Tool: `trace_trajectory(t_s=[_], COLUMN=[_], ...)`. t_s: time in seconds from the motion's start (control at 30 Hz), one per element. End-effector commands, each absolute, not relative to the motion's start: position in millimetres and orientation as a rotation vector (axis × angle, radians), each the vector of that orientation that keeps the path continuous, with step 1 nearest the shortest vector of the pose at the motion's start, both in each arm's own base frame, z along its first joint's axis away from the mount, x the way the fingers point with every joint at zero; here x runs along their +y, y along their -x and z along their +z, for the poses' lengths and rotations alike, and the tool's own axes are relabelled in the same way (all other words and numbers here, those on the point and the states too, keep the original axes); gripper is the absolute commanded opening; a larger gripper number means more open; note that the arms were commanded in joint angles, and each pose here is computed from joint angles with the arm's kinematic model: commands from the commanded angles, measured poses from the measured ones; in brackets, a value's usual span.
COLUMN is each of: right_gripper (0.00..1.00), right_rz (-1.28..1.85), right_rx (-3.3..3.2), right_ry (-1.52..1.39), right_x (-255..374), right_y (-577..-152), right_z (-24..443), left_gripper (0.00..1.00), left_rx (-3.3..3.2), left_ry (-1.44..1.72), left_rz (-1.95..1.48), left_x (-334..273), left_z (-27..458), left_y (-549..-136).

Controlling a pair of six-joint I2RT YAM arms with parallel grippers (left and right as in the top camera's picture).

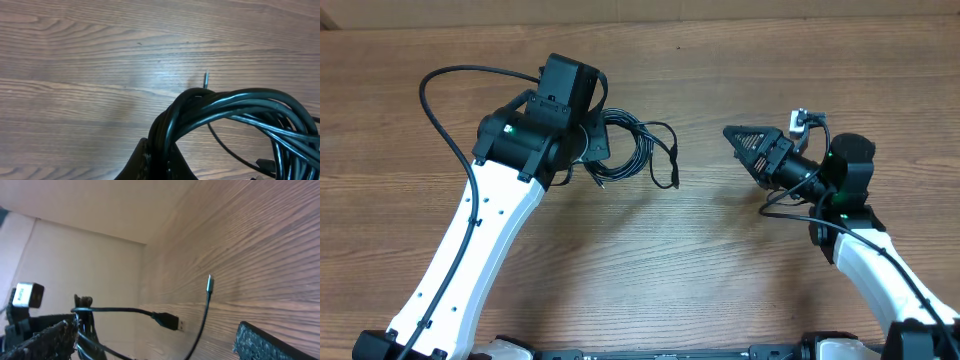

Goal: Untangle cables
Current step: 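Move the right gripper toward the hanging cables below the left gripper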

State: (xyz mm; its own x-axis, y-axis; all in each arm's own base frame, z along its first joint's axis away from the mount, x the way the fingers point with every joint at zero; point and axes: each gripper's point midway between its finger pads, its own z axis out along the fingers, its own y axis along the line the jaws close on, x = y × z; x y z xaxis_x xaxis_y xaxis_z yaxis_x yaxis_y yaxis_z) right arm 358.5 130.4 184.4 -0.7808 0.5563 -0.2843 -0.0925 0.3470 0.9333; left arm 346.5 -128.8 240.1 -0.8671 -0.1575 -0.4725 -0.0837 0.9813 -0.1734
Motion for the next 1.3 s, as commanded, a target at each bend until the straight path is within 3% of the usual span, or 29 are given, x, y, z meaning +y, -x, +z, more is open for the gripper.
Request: trace_trajectory(t_s=[0.0,0.07,0.37,0.57,0.67,0.8,1.0,1.27], right_gripper=[0.97,0.89,0.88,0.8,0.68,0.77,0.79,0.79], right_rz=[1.525,1.532,1.562,1.622,1.574,1.527,1.526,1.548], right_rx=[2.043,2.064,2.15,2.174,2.151,2.089,2.086,2.109], right_ry=[-0.378,-0.346,-0.522,-0.5,-0.406,-0.36,-0.381,-0.533], right_x=[152.7,171.0,219.4,222.6,218.3,200.9,193.1,230.2], right_y=[-356.7,-351.1,-335.9,-328.9,-331.6,-335.3,-320.4,-309.4], right_z=[194.8,193.2,179.4,181.5,184.0,201.4,217.8,213.1], left_gripper=[0.05,0.04,0.04,0.04,0.04,0.04,0.04,0.04], left_rx=[2.591,2.59,2.581,2.559,2.546,2.514,2.516,2.54], left_ry=[0.183,0.184,0.321,0.344,0.368,0.493,0.535,0.536], left_rz=[-0.311,-0.311,-0.35,-0.301,-0.272,-0.245,-0.237,-0.222], left_x=[-138.3,-138.3,-138.4,-131.5,-126.9,-119.1,-118.7,-117.1], left_z=[255.4,255.4,256.1,256.9,257.3,256.7,252.2,248.8], left_y=[-347.1,-347.2,-348.1,-351.9,-353.6,-356.8,-358.6,-353.4])
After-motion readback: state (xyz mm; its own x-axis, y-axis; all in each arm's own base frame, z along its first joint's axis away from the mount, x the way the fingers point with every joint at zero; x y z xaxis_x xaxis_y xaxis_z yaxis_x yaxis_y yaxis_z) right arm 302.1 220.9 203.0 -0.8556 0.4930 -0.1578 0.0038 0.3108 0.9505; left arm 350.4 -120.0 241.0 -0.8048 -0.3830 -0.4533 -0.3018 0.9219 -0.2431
